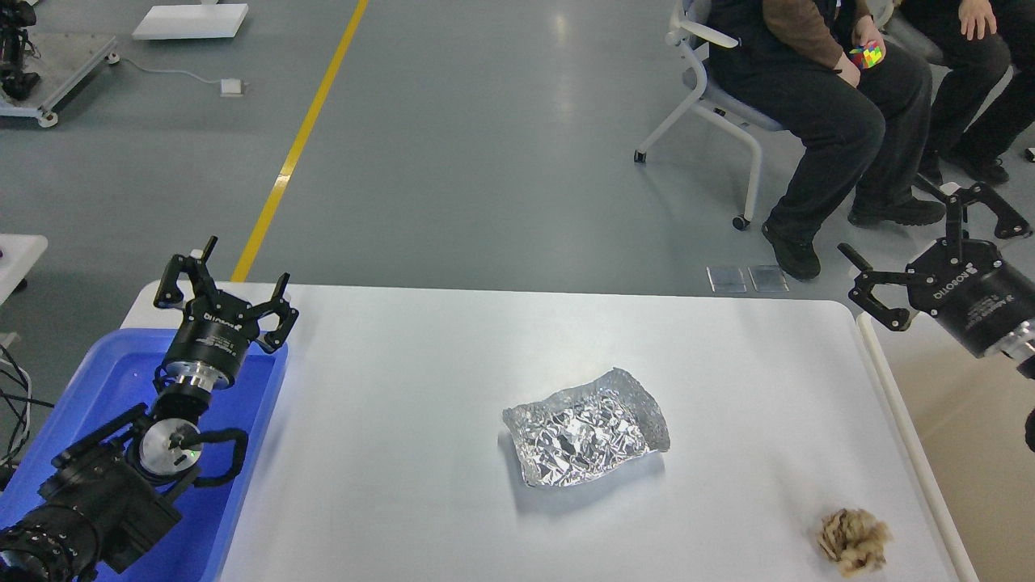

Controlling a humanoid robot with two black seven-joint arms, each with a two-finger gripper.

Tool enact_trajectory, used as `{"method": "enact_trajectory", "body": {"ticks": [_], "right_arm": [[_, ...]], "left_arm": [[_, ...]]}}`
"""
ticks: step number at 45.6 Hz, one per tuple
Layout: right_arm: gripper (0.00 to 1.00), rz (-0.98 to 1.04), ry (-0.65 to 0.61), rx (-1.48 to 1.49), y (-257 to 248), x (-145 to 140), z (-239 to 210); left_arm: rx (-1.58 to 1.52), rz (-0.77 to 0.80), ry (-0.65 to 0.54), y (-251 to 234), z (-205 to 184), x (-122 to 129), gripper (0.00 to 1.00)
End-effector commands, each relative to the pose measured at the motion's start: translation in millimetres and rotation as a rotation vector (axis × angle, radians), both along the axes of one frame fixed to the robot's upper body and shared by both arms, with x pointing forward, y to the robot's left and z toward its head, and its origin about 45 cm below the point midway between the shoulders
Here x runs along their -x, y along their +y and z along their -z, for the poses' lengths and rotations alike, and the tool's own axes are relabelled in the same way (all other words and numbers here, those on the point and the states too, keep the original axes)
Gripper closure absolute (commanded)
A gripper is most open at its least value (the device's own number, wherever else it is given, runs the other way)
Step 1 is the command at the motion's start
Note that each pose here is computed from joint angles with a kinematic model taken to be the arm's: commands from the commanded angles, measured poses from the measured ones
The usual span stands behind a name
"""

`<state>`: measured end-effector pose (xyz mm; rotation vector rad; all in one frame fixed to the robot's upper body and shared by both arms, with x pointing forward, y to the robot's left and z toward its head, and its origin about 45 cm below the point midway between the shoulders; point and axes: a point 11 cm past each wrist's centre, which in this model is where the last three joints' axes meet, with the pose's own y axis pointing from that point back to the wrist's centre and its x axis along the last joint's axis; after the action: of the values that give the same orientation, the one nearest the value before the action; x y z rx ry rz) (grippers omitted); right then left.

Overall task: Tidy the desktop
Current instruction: 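Reach the open right gripper toward the silver foil bag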

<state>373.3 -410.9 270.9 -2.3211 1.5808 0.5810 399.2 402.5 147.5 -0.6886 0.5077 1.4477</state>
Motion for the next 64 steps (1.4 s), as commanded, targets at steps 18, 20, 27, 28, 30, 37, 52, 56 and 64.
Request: {"method": "enact_trajectory", "body": {"ticks": [18,20,27,28,30,37,52,56,64], "right_arm": [[0.00,-0.360,-0.232,0.798,138.3,43.3,73.5],[0.00,-0.363,-0.245,0.848,138.7,42.3,81.8],[0.00,-0.392,-0.304,0.967,151.8,37.4,106.4],[0.00,-0.401,-0.321,0.992,155.2,38.1,110.9],[0.00,-0.418,-0.365,1.044,161.2,39.7,119.1],[0.00,-0.479,-0.487,1.184,174.8,41.6,146.6],[0.00,-0.562,-0.604,1.302,213.5,38.2,185.0],[0.00,-0.573,-0.640,1.347,217.2,32.2,188.8],[0.00,-0.544,-0.662,1.415,207.4,16.2,183.6]], "left_arm": [[0.000,0.001,0.001,-0.1,0.2,0.0,0.00],[0.000,0.001,0.001,-0.1,0.2,0.0,0.00],[0.000,0.001,0.001,-0.1,0.2,0.0,0.00],[0.000,0.000,0.000,0.0,0.0,0.0,0.00],[0.000,0.001,0.001,-0.1,0.2,0.0,0.00],[0.001,0.000,0.000,0.1,0.0,-0.1,0.00],[0.001,-0.001,-0.001,0.2,-0.2,0.0,0.00],[0.001,0.000,0.000,0.1,0.0,-0.1,0.00],[0.001,0.000,0.000,0.1,0.0,-0.1,0.00]]}}
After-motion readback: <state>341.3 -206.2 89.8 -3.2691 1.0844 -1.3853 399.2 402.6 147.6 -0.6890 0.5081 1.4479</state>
